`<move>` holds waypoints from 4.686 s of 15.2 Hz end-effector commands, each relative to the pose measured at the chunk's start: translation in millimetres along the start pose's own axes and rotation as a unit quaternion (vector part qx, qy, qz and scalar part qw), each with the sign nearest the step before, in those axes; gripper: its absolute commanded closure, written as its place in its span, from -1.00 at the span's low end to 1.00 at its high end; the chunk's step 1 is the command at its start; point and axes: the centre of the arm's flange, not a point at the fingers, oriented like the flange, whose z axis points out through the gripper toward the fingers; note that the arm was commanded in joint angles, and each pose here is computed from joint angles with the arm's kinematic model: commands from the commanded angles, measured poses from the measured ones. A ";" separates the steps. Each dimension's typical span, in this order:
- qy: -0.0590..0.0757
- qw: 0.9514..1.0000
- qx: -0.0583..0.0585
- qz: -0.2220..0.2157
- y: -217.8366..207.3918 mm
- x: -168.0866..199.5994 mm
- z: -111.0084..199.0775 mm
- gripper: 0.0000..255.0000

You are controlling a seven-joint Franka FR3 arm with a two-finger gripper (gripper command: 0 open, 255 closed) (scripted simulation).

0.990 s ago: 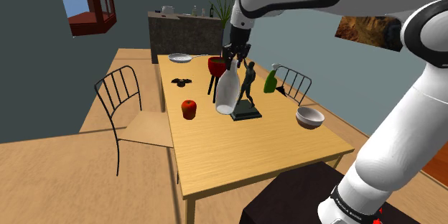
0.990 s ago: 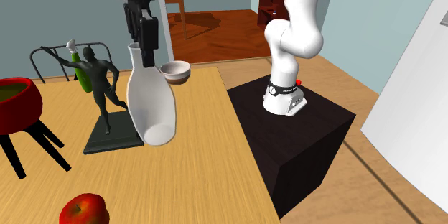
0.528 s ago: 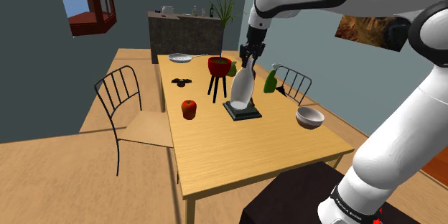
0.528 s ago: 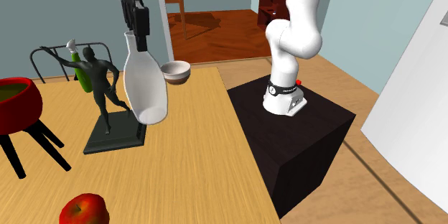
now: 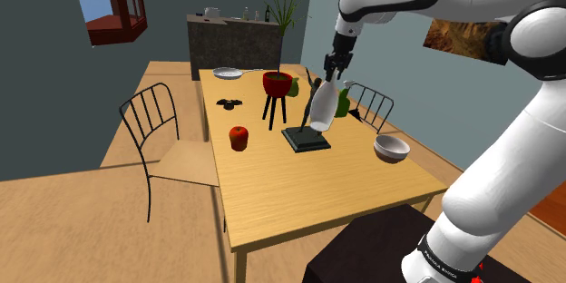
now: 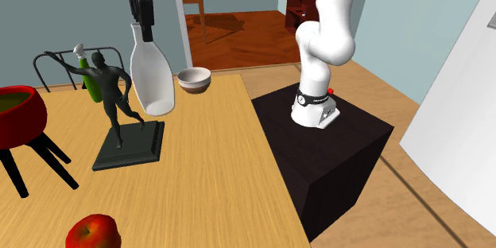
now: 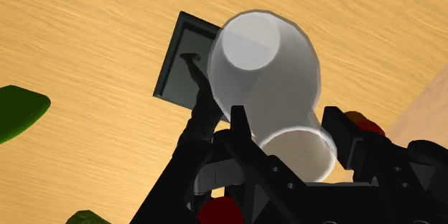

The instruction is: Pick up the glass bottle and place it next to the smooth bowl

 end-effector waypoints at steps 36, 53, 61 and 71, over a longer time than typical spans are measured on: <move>0.000 1.000 0.000 -0.001 288.7 -38.3 83.0 1.00; 0.000 1.000 0.000 -0.001 287.2 -44.8 141.6 1.00; 0.000 1.000 0.000 -0.001 287.2 -44.8 128.4 -1.00; 0.000 1.000 0.000 -0.001 287.2 -44.8 91.6 -1.00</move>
